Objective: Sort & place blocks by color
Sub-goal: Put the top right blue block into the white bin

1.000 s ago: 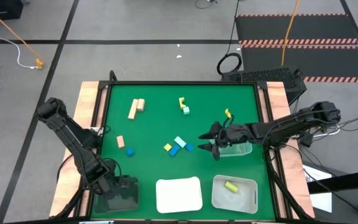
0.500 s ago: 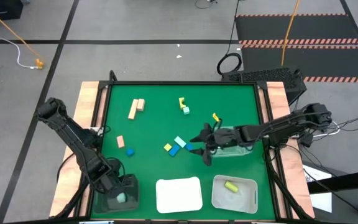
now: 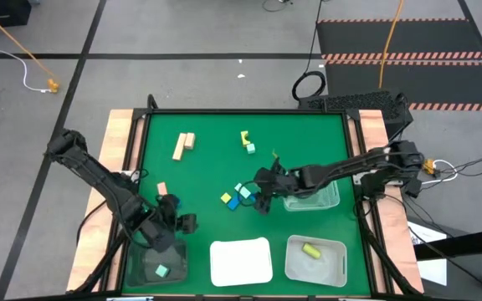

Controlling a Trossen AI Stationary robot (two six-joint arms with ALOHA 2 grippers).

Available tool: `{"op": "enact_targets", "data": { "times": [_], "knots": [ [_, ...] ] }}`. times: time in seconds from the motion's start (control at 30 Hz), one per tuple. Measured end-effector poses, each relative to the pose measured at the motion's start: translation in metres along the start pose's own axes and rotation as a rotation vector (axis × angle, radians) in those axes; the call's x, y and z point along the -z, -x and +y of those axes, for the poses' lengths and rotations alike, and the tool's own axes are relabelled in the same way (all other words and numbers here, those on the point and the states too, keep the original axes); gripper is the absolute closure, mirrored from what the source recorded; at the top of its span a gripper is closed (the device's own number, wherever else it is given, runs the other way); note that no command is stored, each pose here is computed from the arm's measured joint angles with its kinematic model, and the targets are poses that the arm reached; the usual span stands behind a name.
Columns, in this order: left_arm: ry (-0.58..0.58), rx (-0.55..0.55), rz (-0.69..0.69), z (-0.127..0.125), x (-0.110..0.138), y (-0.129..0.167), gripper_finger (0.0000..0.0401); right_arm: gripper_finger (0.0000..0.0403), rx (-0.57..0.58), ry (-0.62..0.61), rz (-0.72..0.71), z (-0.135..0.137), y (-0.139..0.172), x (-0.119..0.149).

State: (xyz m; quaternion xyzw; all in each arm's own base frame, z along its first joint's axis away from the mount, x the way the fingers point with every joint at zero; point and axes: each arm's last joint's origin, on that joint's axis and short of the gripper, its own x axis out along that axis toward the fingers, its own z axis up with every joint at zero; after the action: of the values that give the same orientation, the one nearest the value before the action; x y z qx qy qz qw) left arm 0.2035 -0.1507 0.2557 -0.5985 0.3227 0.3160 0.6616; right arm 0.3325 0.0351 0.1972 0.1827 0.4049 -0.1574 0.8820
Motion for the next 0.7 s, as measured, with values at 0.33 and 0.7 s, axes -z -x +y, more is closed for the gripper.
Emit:
{"op": "enact_targets", "data": {
  "times": [0.33,0.7],
  "knots": [
    [-0.163,0.176,-0.133,-0.026,-0.034,0.005,0.0145,0.0177,0.07,-0.022,0.103,-0.001,-0.041,0.017],
    [-0.269,0.244,-0.203,-0.037,-0.062,0.02,0.0148,0.0177,0.088,0.001,0.124,-0.003,-0.051,0.022]
  ]
}}
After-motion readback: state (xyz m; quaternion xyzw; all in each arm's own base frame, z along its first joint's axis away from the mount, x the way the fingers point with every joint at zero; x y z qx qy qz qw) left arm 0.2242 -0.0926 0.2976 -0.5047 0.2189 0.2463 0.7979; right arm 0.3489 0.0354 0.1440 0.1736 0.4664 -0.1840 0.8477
